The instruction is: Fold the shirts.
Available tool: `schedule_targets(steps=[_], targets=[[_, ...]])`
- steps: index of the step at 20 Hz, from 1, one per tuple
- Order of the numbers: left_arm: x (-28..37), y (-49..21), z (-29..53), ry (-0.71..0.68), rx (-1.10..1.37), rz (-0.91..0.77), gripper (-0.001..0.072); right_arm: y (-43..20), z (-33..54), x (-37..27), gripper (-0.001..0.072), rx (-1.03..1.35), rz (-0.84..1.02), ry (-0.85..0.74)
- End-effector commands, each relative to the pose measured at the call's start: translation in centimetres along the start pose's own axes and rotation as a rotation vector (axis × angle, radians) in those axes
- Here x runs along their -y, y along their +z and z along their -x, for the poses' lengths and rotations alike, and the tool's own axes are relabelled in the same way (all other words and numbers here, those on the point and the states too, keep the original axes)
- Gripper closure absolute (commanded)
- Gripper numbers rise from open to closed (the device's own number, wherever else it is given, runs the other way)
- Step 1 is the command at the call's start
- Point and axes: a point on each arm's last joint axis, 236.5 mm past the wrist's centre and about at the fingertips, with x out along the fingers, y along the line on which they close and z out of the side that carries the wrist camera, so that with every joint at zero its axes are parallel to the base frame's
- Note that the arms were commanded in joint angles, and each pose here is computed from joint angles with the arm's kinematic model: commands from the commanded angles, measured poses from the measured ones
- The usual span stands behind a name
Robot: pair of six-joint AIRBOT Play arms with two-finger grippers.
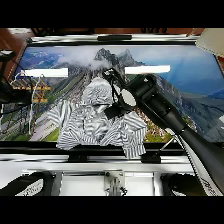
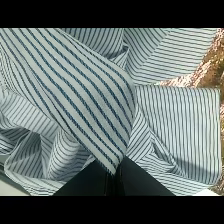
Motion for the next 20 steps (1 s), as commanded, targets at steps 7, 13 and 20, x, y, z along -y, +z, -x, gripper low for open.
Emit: schedule_targets(steps=[7, 13, 20], targets=[[-5.7, -5.0, -9.4, 0.026, -0.124, 0.213, 0.0169, -1.5, 0.1, 0.1, 0.062, -0.061, -0.001, -0.003], [-3.5, -8.2, -12.2, -0.011, -0.112, 0.194, 0.0169, -2.0, 0.1, 0.2, 0.062, -0.083, -0.026, -0.008], [-4.9, -9.8, -15.1, 0.09, -0.058, 0.146, 0.0169, -2.0, 0.1, 0.1, 0.062, -0.084, -0.052, -0.006]])
